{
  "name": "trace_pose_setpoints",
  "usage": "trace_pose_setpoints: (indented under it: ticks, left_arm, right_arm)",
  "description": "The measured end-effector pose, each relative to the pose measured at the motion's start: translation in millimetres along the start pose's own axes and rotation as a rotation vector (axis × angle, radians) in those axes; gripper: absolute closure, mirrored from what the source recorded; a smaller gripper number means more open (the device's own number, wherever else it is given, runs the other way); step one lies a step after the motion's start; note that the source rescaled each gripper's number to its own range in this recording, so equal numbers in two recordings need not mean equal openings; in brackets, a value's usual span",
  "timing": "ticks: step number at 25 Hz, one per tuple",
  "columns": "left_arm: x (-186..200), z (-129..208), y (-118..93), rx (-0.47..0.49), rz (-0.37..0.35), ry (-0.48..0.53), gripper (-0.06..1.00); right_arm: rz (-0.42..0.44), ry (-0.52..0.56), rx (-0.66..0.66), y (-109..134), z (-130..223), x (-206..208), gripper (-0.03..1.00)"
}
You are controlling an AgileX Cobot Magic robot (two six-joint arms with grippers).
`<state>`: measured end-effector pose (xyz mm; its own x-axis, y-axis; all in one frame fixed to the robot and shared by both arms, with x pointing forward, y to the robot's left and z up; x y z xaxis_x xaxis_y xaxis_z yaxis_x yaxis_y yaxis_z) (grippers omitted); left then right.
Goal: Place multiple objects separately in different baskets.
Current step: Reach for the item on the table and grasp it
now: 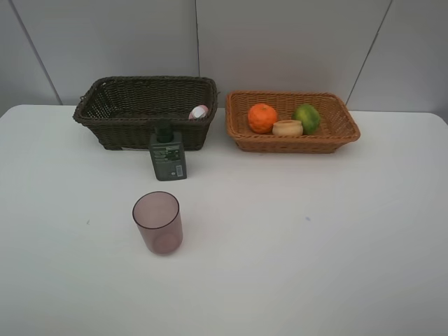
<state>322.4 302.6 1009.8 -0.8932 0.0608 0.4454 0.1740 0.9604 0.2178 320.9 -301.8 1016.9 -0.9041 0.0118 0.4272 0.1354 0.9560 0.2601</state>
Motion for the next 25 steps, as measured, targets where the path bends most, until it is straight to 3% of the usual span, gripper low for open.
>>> trace_pose_setpoints:
  ticks: [6,12,22,25]
  left_arm:
    - [-6.0,-7.0,0.4,-0.002,0.009,0.023,-0.02]
    - [-30.6,-59.5,8.4,-0.012,0.016,0.02,-0.02]
    - [-119.0,-98.5,9.4,-0.033,0.075,0.264,-0.02]
    - [-143.6,-98.5,-3.5,-0.067,0.125,0.334,-0.02]
  right_arm:
    - [0.0,0.0,0.0,0.0,0.0,0.0,-0.03]
    - [0.0,0.0,0.0,0.0,0.0,0.0,-0.03]
    - [0.0,0.0,0.0,0.0,0.0,0.0,-0.03]
    - [0.0,0.0,0.0,0.0,0.0,0.0,-0.03]
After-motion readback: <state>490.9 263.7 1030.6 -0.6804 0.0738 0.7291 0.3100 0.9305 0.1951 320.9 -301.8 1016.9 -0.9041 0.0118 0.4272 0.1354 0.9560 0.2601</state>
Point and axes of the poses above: a point on each arm's last joint axis where the gripper is mounted, x pointing back along that axis away from the gripper, y along the wrist's bending axis when the last joint is at zero, z = x × y, the point moved 10 cm from there along -x, pointing out along that axis toward the gripper, and after that the axes turned 15 degrees about -x, right-handed, at the moved point
